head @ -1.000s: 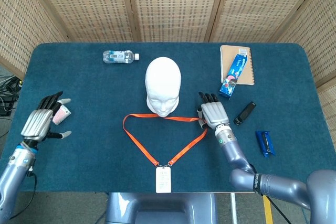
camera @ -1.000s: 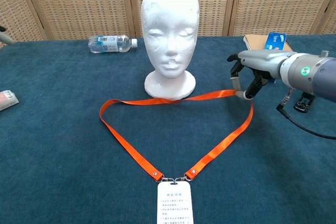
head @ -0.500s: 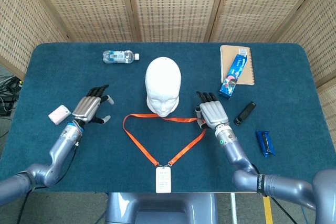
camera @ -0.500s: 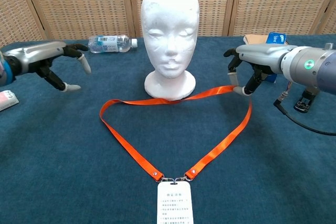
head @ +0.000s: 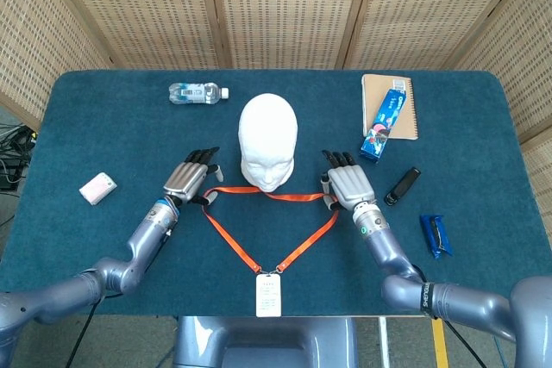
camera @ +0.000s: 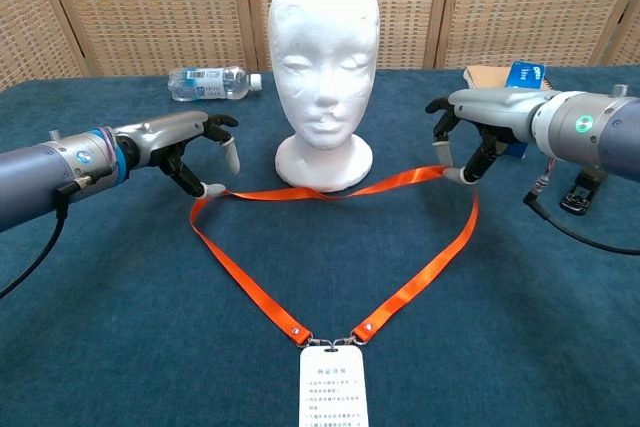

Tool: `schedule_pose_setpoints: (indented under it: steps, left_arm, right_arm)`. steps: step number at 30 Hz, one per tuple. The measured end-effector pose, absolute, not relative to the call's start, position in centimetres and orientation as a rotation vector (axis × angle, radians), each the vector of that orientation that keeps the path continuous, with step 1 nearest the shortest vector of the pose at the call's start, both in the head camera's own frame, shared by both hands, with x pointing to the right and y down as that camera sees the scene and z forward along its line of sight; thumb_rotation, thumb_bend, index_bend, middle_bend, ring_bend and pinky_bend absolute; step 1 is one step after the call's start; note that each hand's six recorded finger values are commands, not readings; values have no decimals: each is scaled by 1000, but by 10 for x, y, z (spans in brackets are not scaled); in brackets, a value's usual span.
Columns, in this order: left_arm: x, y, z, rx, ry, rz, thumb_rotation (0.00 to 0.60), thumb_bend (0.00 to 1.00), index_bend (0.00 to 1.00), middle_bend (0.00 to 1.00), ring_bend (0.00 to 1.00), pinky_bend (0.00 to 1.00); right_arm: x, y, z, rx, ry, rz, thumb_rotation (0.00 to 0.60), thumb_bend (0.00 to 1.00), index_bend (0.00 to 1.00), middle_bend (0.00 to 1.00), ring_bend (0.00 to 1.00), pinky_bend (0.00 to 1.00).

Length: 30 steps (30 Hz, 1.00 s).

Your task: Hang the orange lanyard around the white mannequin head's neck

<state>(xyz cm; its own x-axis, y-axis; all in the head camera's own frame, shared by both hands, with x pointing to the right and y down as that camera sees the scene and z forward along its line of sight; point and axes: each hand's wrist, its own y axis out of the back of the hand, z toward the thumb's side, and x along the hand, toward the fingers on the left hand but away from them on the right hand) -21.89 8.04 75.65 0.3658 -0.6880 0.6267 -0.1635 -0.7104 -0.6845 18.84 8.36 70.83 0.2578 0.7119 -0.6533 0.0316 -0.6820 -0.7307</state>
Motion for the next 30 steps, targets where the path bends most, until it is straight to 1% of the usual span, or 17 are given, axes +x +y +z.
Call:
schedule_pose_setpoints:
  steps: [18,20,24,27,30]
  left_arm:
    - [-220,91,778,-2095,731,-1376,600,371,469,0,0,0]
    - [-219,92,779,-2094,730,-1379,600,397,488,0,0,0]
    - [-218,93,783,-2092,731,-1387,600,480,562,0,0,0]
    - [-217,93,783,-2091,738,-1386,600,536,587,0,0,0]
    - [-219,92,782,-2082,745,-1379,600,540,598,0,0,0]
  right_arm:
    - [192,82,714,-1938,-674,1468,600,661,676,0,0,0]
    - [193,82,715,-1938,-674,1469,600,661,676,0,0,0]
    - [193,83,715,-1935,-673,1467,600,661,676,0,0,0]
    - [194,82,715,-1930,-672,1467,600,661,676,0,0,0]
    - [196,81,713,-1928,-677,1467,600,661,676,0,0,0]
